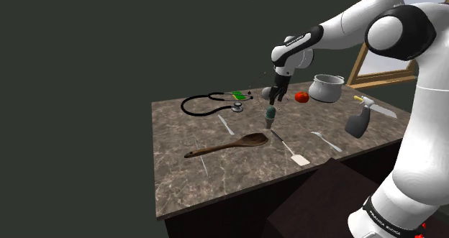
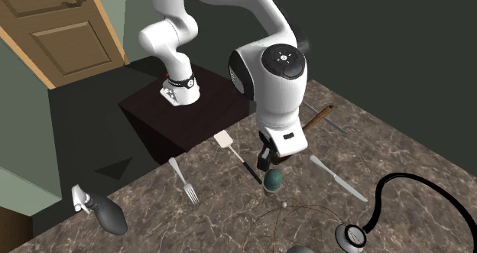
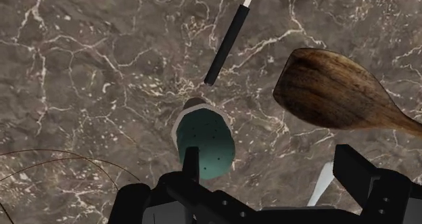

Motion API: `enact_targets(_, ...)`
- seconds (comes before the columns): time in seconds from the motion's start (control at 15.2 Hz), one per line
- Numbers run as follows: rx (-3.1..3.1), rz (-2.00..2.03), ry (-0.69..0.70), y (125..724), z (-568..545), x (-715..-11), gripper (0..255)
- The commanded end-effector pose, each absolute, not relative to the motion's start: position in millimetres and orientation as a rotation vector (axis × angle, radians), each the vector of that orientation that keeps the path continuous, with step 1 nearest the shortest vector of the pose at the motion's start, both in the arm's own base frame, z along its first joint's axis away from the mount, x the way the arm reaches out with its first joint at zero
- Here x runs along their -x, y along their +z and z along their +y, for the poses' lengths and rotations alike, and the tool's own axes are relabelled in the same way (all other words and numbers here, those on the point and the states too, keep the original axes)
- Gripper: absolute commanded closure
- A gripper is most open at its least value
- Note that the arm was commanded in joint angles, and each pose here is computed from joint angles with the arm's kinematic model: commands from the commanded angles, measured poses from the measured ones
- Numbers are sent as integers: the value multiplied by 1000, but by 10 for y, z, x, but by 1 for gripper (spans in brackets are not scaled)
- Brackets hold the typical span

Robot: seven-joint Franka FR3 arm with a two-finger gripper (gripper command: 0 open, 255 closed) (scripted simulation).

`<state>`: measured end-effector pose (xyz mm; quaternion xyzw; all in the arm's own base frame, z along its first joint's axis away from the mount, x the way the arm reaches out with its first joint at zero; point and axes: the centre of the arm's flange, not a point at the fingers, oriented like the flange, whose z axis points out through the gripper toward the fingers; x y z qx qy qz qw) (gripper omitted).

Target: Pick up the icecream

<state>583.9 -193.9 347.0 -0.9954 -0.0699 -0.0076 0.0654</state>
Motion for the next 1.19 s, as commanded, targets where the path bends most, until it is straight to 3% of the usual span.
enact_targets(0.0, 2997, -223, -38, 3298, -2073, -6037, 0)
enact_targets(0.79, 2988, -235, -54, 2744, -2210, -6262, 0)
enact_targets(0.86, 2988, -236, -54, 2744, -2206, -6269, 255)
enact_targets(1.12, 2988, -235, -54, 2742, -2204, -6268, 255)
